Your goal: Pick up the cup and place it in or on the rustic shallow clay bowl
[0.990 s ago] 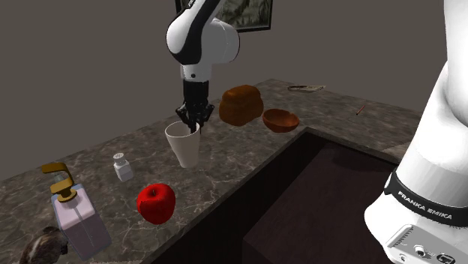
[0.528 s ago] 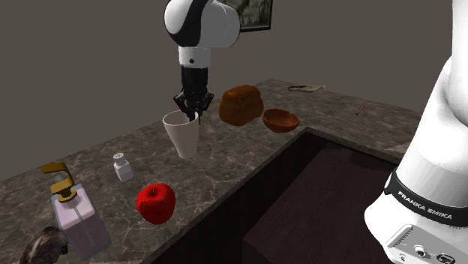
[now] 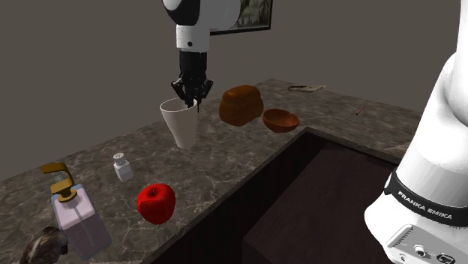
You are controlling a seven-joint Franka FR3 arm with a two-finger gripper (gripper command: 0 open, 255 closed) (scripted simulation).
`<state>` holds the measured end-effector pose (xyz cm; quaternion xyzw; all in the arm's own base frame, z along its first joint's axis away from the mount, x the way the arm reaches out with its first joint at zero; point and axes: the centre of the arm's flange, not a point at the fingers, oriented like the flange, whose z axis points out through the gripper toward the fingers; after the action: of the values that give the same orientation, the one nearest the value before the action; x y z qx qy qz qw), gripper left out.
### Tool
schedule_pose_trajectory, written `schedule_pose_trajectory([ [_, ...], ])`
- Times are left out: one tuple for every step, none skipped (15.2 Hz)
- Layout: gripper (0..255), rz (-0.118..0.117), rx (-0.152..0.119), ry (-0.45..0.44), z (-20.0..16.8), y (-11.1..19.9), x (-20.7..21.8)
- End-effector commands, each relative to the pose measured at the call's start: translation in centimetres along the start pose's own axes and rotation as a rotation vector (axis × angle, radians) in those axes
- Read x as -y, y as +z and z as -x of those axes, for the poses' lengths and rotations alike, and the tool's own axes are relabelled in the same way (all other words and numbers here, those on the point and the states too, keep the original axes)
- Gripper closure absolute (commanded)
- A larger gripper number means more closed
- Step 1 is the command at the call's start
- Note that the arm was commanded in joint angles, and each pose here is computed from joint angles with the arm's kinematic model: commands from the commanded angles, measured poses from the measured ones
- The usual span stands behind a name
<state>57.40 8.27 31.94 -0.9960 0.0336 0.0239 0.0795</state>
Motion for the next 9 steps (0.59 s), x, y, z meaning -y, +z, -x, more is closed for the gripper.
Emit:
schedule_pose_trajectory([
  [255,0.0,0.0,0.0,0.1,-1.0,0.1],
  [255,0.0,0.0,0.0,0.1,-1.4,0.1],
  [255,0.0,0.0,0.0,0.2,-1.7,-1.2],
  [255,0.0,0.0,0.0,0.3,-2.0,-2.4],
  [255,0.0,0.0,0.0,0.4,-2.3,-3.7],
  [255,0.0,0.0,0.0,0.5,-2.6,-5.0],
  [255,0.0,0.0,0.0,0.6,-2.9,-6.3],
  [255,0.0,0.0,0.0,0.7,-3.2,-7.5],
  [255,0.0,0.0,0.0,0.8,-3.5,-8.8],
])
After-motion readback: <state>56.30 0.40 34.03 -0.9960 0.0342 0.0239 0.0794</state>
